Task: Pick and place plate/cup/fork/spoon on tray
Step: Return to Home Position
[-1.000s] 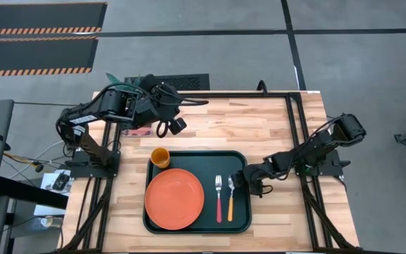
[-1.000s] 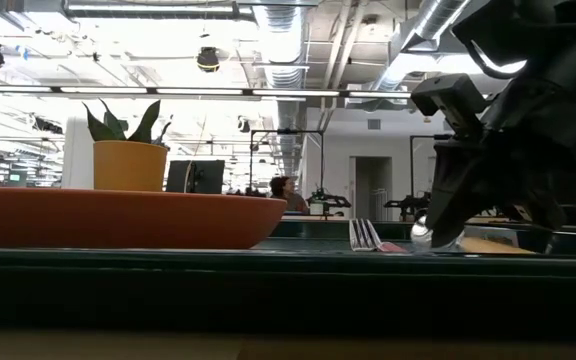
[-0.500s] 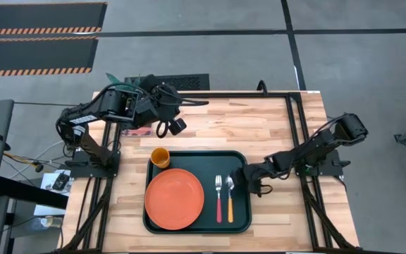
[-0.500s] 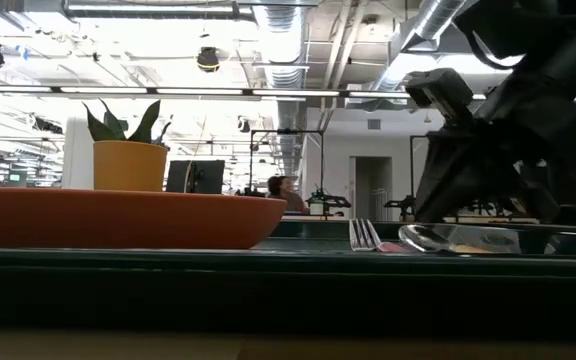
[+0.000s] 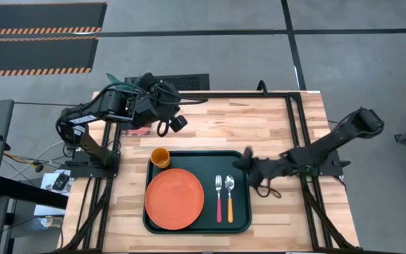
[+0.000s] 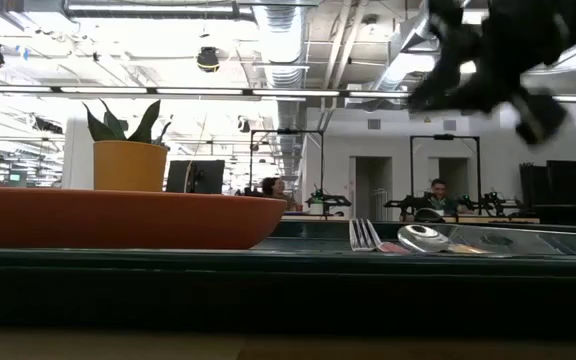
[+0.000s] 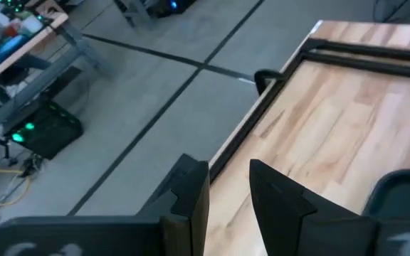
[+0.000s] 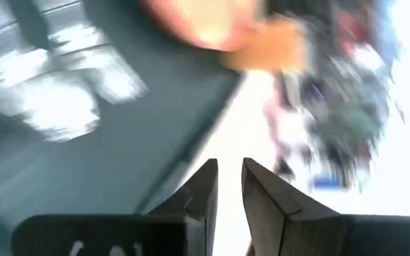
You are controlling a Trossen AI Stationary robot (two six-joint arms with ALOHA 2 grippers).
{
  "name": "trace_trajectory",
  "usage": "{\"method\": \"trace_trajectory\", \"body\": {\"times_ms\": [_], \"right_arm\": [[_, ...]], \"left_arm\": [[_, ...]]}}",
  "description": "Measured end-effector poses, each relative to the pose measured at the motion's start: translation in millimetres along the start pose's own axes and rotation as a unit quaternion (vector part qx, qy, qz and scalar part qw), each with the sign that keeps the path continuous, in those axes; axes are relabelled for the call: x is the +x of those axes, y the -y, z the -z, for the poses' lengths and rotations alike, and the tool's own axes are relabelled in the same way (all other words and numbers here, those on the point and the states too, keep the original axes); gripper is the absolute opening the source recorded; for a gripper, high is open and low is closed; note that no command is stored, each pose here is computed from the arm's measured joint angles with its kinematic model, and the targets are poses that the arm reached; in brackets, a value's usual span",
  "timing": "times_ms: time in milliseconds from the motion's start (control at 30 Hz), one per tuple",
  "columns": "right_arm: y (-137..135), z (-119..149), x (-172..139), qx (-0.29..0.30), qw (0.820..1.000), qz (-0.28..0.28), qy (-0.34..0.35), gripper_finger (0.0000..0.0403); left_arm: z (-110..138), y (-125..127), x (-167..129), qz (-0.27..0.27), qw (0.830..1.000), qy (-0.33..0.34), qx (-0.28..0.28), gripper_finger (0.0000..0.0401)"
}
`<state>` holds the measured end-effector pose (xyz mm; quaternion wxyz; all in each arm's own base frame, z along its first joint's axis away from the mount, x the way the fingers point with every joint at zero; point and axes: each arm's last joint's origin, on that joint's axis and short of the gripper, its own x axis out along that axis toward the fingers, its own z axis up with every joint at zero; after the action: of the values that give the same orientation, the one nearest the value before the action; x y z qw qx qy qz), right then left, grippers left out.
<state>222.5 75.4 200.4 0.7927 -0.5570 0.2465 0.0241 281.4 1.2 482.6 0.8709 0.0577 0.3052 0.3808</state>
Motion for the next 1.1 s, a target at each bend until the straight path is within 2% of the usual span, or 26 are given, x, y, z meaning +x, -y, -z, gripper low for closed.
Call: {"method": "trace_trajectory", "body": {"times_ms": [67, 100, 167, 200, 233, 267, 333, 400, 433, 467, 600, 700, 733, 800, 900, 1033, 1100], "right_arm": [[18, 3, -18, 0.091, 0.993, 0.069, -0.02, 0.0088], [28, 6, -28, 0.138, 0.984, 0.108, -0.024, 0.0088], [49, 10, -53, 0.246, 0.953, 0.175, -0.012, 0.0088], [59, 14, -67, 0.307, 0.93, 0.2, 0.004, 0.0088], [68, 18, -80, 0.376, 0.899, 0.222, 0.027, 0.0088], [77, 23, -94, 0.447, 0.86, 0.239, 0.053, 0.0088], [89, 36, -119, 0.566, 0.775, 0.261, 0.103, 0.0088], [95, 50, -138, 0.628, 0.717, 0.268, 0.142, 0.0088], [96, 56, -147, 0.647, 0.697, 0.262, 0.163, 0.0088], [96, 61, -154, 0.655, 0.688, 0.247, 0.189, 0.0088], [87, 76, -172, 0.631, 0.698, 0.164, 0.297, 0.0088], [71, 83, -168, 0.647, 0.697, 0.128, 0.282, 0.0088], [67, 84, -167, 0.66, 0.687, 0.115, 0.282, 0.0088], [61, 87, -166, 0.679, 0.664, 0.092, 0.298, 0.0088], [51, 89, -163, 0.682, 0.659, 0.066, 0.311, 0.0088], [44, 97, -166, 0.688, 0.642, 0.072, 0.332, 0.0088], [39, 101, -167, 0.686, 0.64, 0.073, 0.337, 0.0088]], "left_arm": [[-2, -1, -2, 0.007, 1.0, 0.009, -0.005, 0.0089], [-3, -1, -3, 0.012, 1.0, 0.013, -0.006, 0.0089], [-3, -1, -5, 0.02, 1.0, 0.015, 0.014, 0.0089], [-2, -1, -5, 0.02, 0.999, 0.012, 0.032, 0.0089], [-1, -1, -5, 0.018, 0.998, 0.008, 0.055, 0.0089], [0, -2, -5, 0.018, 0.997, 0.004, 0.075, 0.0089], [5, -3, -6, 0.028, 0.997, -0.015, 0.076, 0.0089], [5, -3, -5, 0.032, 0.998, -0.02, 0.057, 0.0089], [3, -5, -5, 0.032, 0.999, -0.013, 0.041, 0.0089], [2, -9, -7, 0.035, 0.999, -0.007, 0.03, 0.0089], [-4, -44, -35, 0.129, 0.989, 0.065, -0.028, 0.0089], [8, -71, -61, 0.199, 0.97, 0.135, -0.046, 0.0089], [16, -77, -66, 0.208, 0.965, 0.148, -0.054, 0.0089], [38, -86, -70, 0.211, 0.961, 0.161, -0.073, 0.0089], [79, -94, -68, 0.203, 0.958, 0.177, -0.102, 0.0089], [133, -93, -56, 0.212, 0.94, 0.218, -0.156, 0.0089], [160, -91, -49, 0.217, 0.93, 0.233, -0.182, 0.0089]]}}
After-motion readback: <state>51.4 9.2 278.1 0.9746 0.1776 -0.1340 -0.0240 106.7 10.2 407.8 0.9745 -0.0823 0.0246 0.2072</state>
